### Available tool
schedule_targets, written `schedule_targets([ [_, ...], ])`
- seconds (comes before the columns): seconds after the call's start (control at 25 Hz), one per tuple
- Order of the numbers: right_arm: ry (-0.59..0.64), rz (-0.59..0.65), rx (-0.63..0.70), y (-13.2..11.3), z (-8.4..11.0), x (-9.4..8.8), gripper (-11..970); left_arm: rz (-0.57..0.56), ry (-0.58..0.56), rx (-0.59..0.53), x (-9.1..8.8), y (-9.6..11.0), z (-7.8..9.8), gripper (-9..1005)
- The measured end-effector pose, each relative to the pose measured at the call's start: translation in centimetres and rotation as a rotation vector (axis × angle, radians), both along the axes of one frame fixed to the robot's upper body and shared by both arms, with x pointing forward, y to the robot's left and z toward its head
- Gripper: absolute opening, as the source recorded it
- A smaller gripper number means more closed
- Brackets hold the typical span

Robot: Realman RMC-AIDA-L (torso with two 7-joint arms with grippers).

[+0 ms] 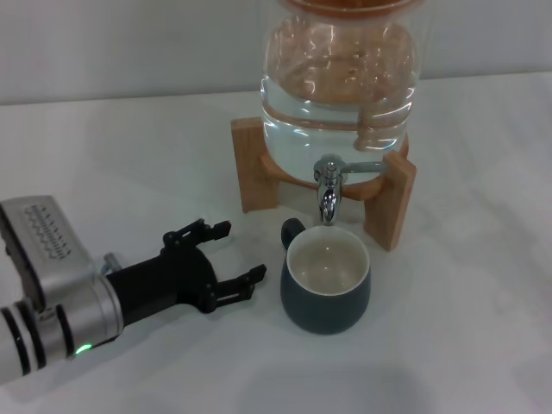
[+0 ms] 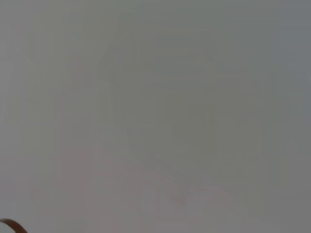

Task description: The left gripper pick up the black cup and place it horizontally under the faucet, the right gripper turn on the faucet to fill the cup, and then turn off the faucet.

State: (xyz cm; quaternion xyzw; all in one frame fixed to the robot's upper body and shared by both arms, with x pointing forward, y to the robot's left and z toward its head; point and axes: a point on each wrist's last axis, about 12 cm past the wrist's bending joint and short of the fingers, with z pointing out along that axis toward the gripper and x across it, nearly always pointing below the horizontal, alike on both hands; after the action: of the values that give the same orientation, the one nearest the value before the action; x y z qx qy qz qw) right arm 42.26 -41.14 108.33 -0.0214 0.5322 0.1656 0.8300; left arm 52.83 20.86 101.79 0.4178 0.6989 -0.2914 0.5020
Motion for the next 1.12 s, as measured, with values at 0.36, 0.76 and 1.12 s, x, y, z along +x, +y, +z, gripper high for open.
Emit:
schedule_targets([
  [0.36, 0.084, 0.113, -0.075, -1.0, 1.0, -0.7, 769, 0.146, 0.006, -0.113, -1.6, 2.9, -0.2, 853],
  [0.76, 0.321, 0.584, -0.263, 1.4, 6.1, 1.7, 768, 0.494, -0.059, -0.302, -2.5, 8.7, 0.7, 852],
  [1.12, 0.413, 0.785, -0.413, 6.8, 8.0, 5.7, 768, 0.702, -0.135, -0.425, -3.1, 12.0, 1.6, 851],
])
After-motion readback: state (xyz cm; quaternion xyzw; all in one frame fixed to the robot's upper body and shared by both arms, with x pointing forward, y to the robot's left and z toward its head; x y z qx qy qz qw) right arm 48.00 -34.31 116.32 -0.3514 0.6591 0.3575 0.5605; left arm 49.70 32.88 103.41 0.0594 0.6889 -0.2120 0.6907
